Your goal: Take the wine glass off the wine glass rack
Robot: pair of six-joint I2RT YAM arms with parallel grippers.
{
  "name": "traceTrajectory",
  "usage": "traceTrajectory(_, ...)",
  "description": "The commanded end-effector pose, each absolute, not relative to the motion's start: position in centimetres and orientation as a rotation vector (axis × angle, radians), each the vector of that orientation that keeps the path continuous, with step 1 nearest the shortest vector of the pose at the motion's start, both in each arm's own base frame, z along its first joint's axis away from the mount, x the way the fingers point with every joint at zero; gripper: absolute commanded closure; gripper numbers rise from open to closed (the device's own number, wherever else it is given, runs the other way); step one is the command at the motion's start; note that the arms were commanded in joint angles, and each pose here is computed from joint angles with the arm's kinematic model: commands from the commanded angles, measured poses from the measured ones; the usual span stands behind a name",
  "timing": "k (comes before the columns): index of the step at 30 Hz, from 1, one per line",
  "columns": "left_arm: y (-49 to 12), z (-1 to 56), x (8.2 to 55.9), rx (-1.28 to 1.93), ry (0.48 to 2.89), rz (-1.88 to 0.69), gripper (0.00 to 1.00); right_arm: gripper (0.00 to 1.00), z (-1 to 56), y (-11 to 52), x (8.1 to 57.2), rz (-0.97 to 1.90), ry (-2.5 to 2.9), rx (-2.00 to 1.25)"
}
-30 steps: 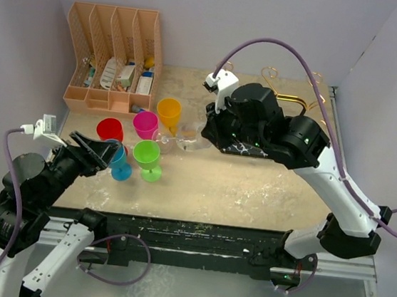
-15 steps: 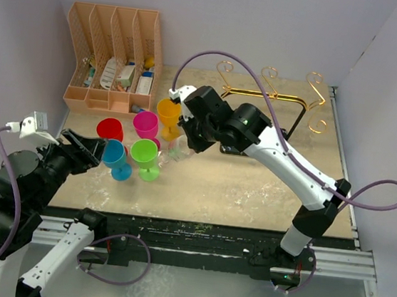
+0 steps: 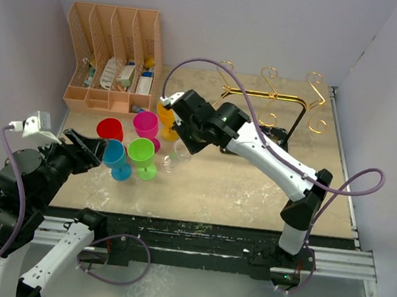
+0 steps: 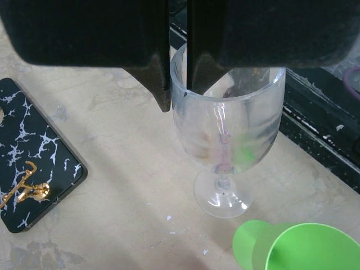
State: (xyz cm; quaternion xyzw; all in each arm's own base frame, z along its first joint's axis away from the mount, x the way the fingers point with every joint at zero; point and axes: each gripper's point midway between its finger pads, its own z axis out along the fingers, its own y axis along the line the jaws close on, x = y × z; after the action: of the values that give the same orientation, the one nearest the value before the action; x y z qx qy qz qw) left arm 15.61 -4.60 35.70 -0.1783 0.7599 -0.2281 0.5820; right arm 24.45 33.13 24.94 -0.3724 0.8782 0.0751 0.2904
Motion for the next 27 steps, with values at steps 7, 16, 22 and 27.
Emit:
traceTrajectory(7, -4.5, 35.1, 15.6, -0.403, 1.772, -0.523, 0.33, 1.0, 21.8, 35.1, 27.0, 0.104, 2.339, -1.014)
traceTrajectory(16, -3.9, 34.3, 14.9, -0.414, 1.788, -0.489, 0.33, 1.0, 20.1, 37.7, 28.4, 0.129, 2.331, -1.029)
traceTrajectory(22, -3.7, 34.1, 14.8, -0.412, 1.795, -0.478, 0.32, 0.92, 20.0, 38.4, 29.0, 0.124, 2.321, -1.023)
traceTrajectory(27, -3.6, 33.8, 14.8, -0.41, 1.801, -0.464, 0.22, 0.46, 21.4, 38.3, 29.7, 0.112, 2.28, -0.978)
